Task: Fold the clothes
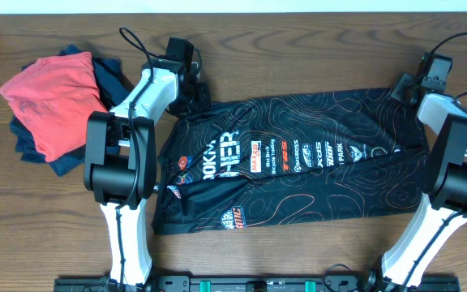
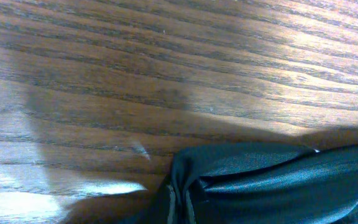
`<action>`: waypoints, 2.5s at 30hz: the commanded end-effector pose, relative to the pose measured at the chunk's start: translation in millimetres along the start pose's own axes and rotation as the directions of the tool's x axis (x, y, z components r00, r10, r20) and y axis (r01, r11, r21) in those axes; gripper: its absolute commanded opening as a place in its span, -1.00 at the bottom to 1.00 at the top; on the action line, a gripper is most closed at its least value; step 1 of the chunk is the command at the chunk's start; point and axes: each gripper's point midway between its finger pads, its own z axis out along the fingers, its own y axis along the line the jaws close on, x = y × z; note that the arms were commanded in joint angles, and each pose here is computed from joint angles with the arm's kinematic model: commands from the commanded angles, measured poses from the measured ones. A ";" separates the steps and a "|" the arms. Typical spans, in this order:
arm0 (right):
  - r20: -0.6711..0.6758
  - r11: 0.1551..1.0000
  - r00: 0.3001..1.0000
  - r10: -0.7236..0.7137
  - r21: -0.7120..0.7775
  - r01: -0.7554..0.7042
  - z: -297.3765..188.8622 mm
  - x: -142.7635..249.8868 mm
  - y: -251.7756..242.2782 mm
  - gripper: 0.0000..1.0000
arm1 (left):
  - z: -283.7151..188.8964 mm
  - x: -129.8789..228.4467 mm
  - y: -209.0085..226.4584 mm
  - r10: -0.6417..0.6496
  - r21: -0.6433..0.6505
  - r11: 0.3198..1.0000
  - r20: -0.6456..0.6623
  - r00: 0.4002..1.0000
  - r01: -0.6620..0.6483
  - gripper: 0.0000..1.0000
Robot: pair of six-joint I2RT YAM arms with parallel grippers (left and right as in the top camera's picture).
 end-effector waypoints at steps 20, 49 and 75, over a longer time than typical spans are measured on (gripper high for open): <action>-0.055 0.995 0.997 0.048 0.088 -0.043 8.3 19.1 -20.6 -0.98 | -1.6 -2.6 -0.1 0.001 -0.008 1.000 0.006 1.000 -0.001 -0.88; -0.128 0.953 0.992 0.015 0.303 0.025 -145.0 -8.5 -68.5 -0.98 | -122.5 38.6 5.5 -0.010 -0.129 0.992 0.000 1.000 0.010 -0.89; -0.440 0.931 0.897 0.044 0.343 0.123 -181.1 59.9 -100.7 -0.98 | -133.1 170.1 44.8 -0.190 -0.309 0.950 -0.454 0.870 0.046 -0.88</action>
